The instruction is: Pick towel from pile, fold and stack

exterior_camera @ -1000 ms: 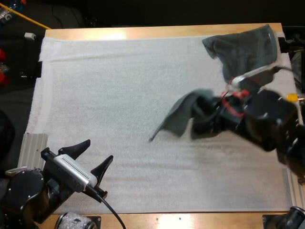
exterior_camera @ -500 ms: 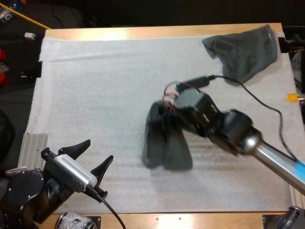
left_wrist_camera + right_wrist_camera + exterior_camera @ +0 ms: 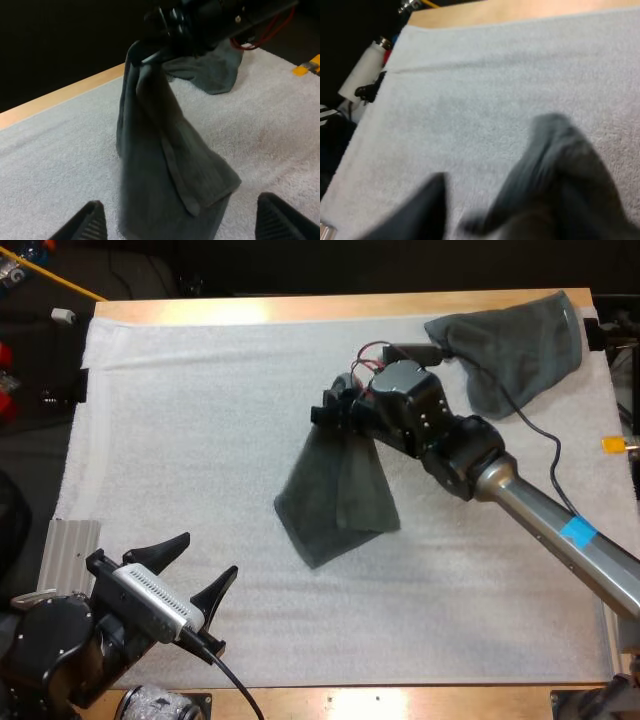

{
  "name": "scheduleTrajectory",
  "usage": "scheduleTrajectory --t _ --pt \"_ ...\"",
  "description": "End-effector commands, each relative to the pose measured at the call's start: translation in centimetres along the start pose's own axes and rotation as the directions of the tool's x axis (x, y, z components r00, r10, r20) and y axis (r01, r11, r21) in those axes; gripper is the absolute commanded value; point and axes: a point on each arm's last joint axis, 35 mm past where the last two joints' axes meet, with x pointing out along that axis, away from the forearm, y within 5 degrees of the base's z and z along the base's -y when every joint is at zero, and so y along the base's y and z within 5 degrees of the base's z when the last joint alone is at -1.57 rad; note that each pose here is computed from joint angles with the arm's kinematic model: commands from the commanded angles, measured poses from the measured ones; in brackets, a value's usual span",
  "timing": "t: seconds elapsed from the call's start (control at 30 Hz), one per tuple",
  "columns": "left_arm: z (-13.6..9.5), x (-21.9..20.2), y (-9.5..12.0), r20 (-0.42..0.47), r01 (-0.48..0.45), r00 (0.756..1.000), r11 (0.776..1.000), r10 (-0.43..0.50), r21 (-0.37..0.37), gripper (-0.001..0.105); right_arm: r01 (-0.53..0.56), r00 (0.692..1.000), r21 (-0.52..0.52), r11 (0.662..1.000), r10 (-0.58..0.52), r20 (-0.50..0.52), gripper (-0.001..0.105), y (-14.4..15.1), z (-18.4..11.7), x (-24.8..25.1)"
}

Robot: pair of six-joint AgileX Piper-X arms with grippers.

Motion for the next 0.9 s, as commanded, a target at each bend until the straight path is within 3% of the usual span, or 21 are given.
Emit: scheduleTrajectory --t 0.0,0.2,0.47,0.73,0.87 --pt "0.2 -0.1 -0.1 0.011 0.009 1.000 1.000 -0.009 -0.008 0.059 -0.016 1.000 0.004 1.000 0.016 0.024 0.086 -0.1 0.7 -0.5" --pt "0.2 -0.1 -0.1 0.011 0.009 1.000 1.000 -0.009 -0.008 0.059 0.020 0.995 0.009 1.000 -0.019 -0.095 0.087 -0.7 -0.4 -0.9" --pt "0.2 -0.1 -0.1 0.011 0.009 1.000 1.000 -0.009 -0.008 0.059 0.033 0.953 -0.048 0.998 -0.046 -0.299 0.087 -0.5 -2.1 -3.4" --pt "0.2 -0.1 -0.1 0.009 0.009 1.000 1.000 -0.009 -0.008 0.059 -0.076 0.913 -0.178 0.981 -0.003 -0.407 0.087 3.6 -4.3 -4.3" --pt "-0.2 -0.1 0.0 -0.025 0.006 1.000 1.000 -0.006 -0.018 0.059 -0.038 0.910 -0.251 0.967 -0.071 -0.409 0.087 5.3 -5.7 -3.5"
